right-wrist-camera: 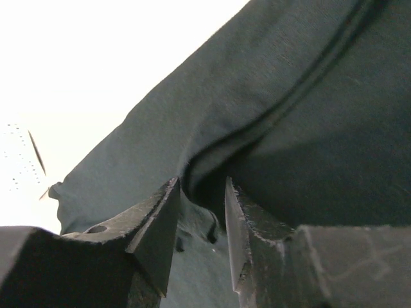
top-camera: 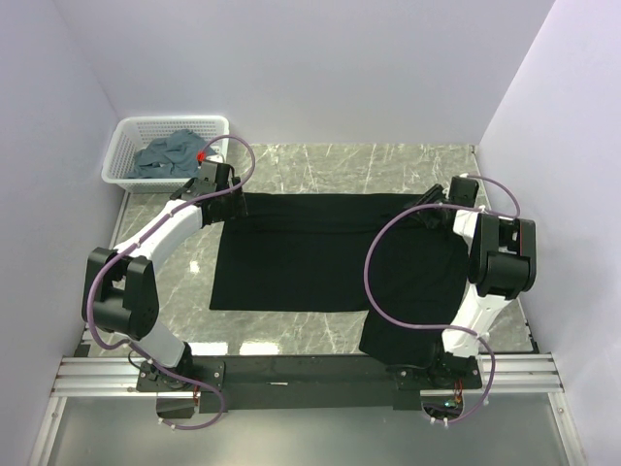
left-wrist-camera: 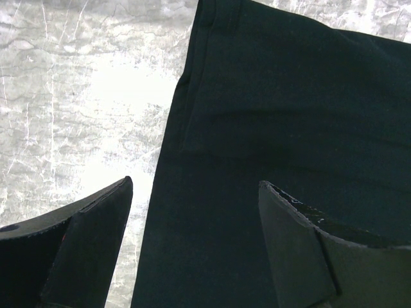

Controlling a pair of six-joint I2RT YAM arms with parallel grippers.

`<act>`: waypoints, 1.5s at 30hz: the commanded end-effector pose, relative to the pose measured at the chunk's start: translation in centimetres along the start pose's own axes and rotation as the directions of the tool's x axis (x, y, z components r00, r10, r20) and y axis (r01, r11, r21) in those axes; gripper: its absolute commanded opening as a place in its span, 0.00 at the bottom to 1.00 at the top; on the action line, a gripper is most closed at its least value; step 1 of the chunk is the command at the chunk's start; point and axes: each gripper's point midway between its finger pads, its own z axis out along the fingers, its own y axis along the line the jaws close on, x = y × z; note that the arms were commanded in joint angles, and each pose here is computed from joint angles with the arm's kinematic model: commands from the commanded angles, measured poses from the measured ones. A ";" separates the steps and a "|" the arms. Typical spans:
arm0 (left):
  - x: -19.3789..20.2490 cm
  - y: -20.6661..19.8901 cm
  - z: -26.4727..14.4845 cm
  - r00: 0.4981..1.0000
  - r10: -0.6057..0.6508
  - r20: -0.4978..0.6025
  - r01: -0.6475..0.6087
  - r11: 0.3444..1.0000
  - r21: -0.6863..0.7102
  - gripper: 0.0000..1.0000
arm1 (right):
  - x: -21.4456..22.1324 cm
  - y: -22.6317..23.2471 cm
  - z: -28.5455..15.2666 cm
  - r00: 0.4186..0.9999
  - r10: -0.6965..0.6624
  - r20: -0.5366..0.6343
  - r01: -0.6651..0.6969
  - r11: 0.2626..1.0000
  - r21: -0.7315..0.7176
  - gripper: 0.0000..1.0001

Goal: Fold and stack the t-shirts
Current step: Fold the tshirt

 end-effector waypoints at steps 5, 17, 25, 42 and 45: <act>-1.5 -0.5 -0.4 1.000 0.004 0.028 -0.004 1.000 0.015 0.85 | -0.9 2.3 0.6 0.999 -0.035 0.016 0.036 0.998 -0.056 0.26; -1.7 -0.7 -0.6 0.999 -0.001 0.037 0.000 1.000 0.022 0.85 | 0.9 1.6 -5.0 0.999 -0.030 0.018 0.029 0.998 0.063 0.00; -1.6 -0.7 -0.6 1.000 0.001 0.031 -0.001 1.000 0.025 0.85 | 2.9 0.3 -9.2 1.000 -0.003 0.016 0.000 0.985 0.170 0.00; -1.1 -0.8 -0.3 1.000 0.008 0.007 -0.008 1.000 0.029 0.85 | 9.7 -5.6 -11.3 0.994 0.061 -0.094 -0.027 0.943 0.333 0.32; -1.0 -1.0 -0.2 1.000 0.008 0.003 -0.008 0.999 0.034 0.86 | 6.8 -4.4 -12.4 1.000 0.015 0.013 -0.019 0.953 0.301 0.48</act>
